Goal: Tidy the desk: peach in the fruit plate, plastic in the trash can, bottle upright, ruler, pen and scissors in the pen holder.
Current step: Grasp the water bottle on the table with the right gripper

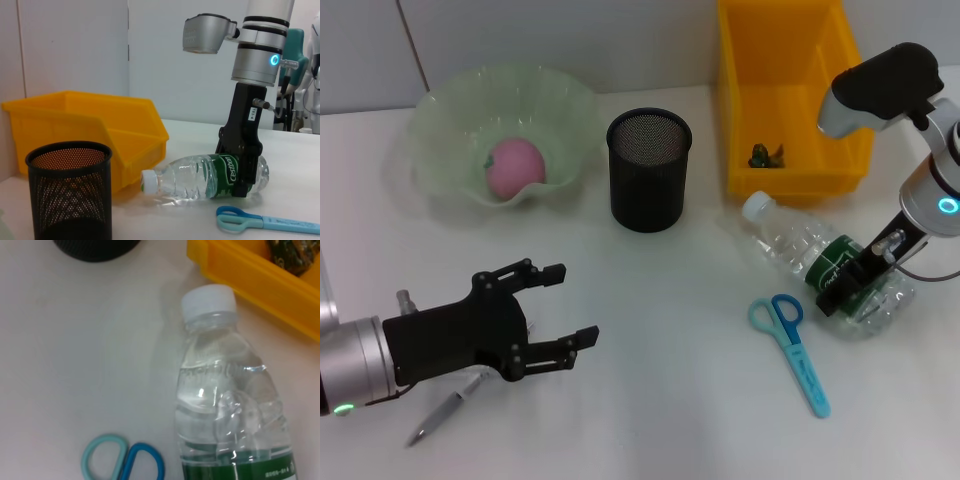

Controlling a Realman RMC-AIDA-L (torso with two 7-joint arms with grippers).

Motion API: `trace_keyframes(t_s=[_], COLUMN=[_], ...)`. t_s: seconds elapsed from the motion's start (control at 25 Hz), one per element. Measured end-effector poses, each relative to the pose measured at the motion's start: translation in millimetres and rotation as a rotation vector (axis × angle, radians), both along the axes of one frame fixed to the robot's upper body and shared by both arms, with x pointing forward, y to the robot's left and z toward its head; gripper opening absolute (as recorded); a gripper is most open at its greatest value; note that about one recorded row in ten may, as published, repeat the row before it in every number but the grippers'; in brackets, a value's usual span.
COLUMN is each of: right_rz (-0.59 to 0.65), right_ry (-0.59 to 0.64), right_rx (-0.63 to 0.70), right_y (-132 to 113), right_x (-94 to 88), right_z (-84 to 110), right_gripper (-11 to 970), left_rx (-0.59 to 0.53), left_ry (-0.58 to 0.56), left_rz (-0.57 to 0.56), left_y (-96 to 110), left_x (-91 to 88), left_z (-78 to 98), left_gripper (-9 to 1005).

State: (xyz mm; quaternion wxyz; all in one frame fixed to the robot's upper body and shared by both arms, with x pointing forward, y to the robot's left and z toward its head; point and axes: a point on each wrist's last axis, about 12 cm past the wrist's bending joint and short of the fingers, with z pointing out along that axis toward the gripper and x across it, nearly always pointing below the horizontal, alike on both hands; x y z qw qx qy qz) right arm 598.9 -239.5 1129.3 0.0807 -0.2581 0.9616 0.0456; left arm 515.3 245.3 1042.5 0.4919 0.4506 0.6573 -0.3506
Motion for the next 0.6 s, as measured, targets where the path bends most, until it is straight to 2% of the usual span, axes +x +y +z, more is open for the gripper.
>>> trace_keyframes(t_s=[0.6], right_rz=[-0.001], right_ry=[-0.02], right_rx=[-0.001], right_y=[-3.8], right_x=[-6.4], right_z=[1.6], right_gripper=[799], left_rx=[-0.004], left_ry=[0.001], left_rz=[-0.003], left_y=[-0.2], left_x=[-0.7], left_z=[0.2], left_gripper=[849])
